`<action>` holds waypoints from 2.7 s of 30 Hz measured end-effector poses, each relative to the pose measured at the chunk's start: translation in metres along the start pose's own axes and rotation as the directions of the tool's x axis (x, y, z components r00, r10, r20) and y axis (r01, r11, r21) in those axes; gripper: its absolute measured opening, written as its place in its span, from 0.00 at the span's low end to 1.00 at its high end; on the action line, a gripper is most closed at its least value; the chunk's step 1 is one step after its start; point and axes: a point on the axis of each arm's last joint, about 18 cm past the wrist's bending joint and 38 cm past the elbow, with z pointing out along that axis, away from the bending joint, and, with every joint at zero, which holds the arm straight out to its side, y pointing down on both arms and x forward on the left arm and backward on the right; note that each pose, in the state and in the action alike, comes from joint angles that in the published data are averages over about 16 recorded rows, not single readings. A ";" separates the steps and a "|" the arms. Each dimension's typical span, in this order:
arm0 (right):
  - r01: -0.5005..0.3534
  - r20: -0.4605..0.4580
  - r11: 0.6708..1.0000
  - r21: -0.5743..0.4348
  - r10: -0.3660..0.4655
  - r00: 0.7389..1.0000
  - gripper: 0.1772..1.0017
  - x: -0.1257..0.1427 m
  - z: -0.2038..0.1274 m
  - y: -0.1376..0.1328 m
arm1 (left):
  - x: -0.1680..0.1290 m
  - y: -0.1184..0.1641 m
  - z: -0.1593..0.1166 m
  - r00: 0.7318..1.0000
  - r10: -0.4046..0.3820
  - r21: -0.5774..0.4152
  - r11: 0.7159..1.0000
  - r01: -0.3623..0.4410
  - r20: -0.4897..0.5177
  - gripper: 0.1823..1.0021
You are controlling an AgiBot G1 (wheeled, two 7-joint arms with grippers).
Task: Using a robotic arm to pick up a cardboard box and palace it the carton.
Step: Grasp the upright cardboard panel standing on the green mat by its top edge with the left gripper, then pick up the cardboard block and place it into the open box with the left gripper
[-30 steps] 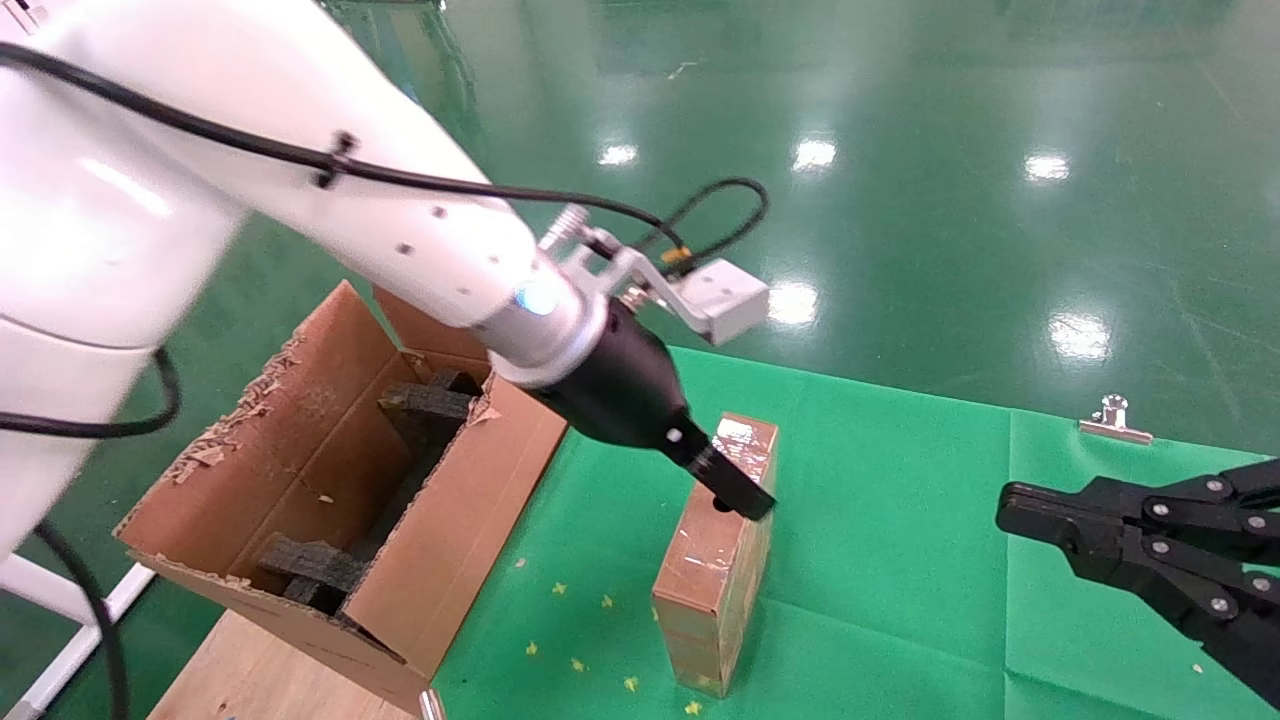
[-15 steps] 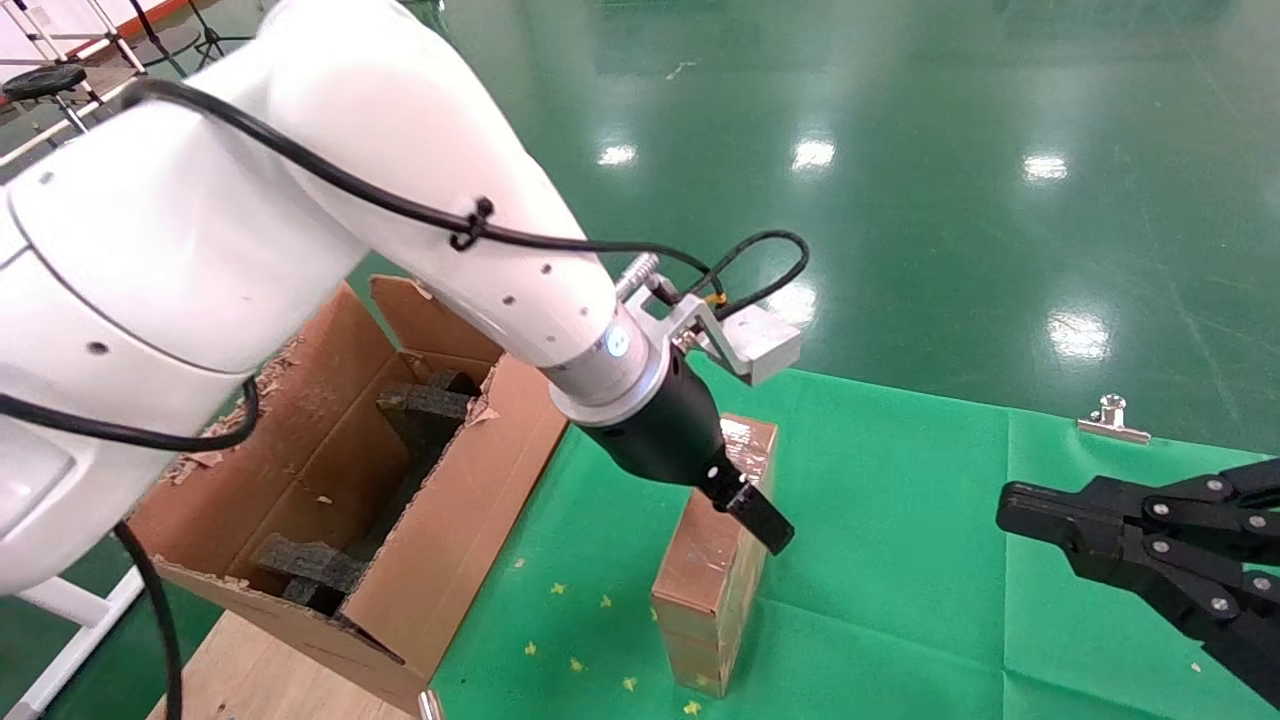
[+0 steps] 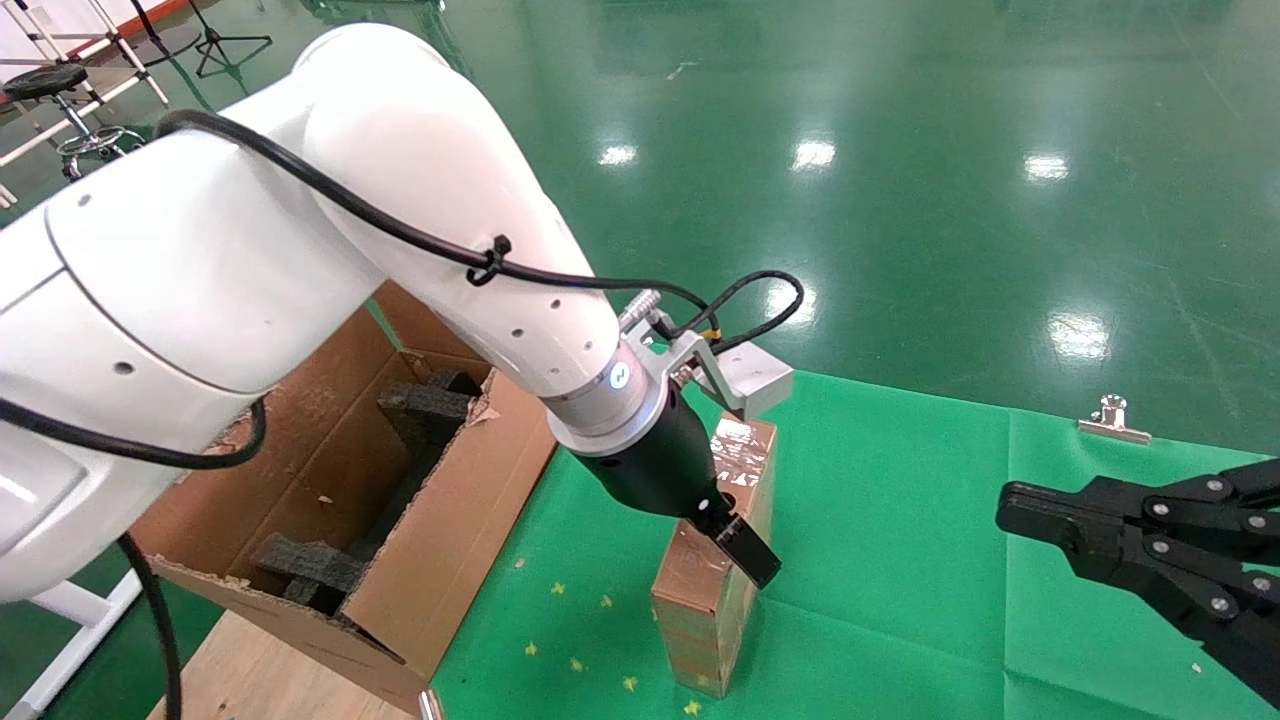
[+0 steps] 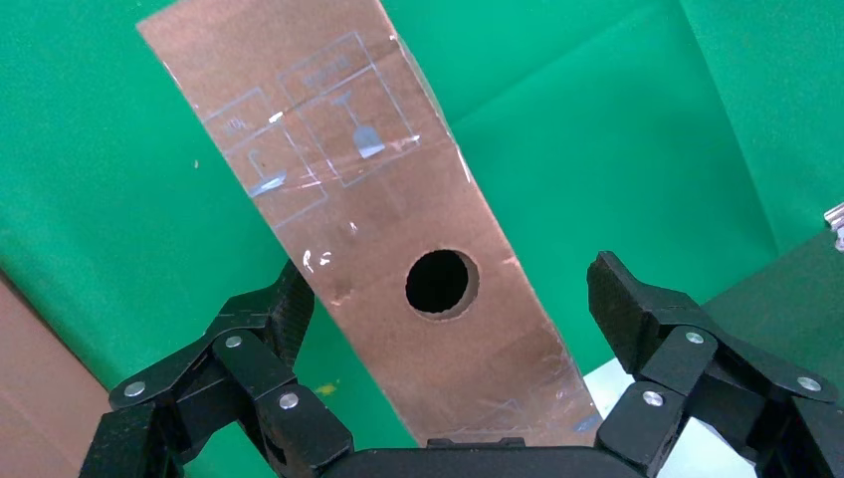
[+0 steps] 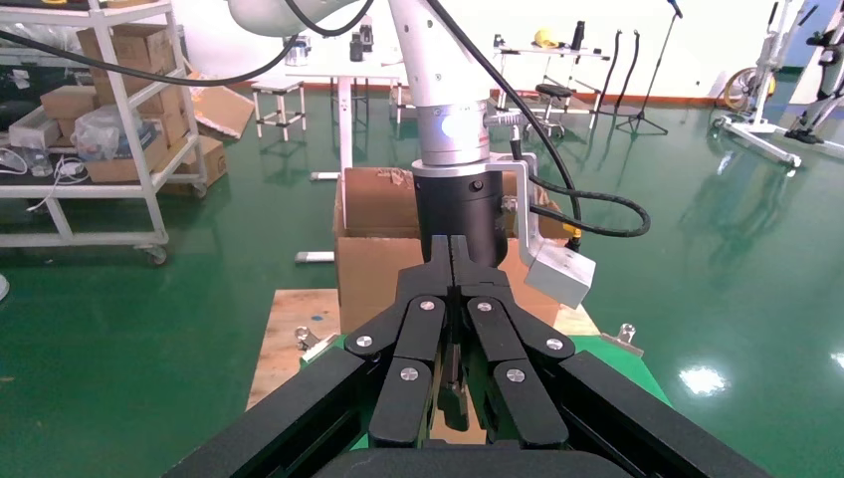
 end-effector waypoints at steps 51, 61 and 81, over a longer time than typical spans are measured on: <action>0.000 0.000 1.000 0.000 0.000 1.000 0.94 0.000 0.000 0.000 | -0.064 0.014 -0.111 0.999 0.016 0.245 0.969 -0.023 0.033 0.28; 0.000 0.000 1.000 0.000 0.000 1.000 0.99 0.000 0.000 0.000 | -0.135 0.076 -0.209 0.974 -0.020 0.349 0.935 -0.061 0.224 0.28; 0.000 0.000 1.000 0.000 0.000 1.000 1.00 0.000 0.000 0.000 | -0.279 0.201 -0.169 0.916 -0.168 0.242 0.967 0.081 0.365 0.27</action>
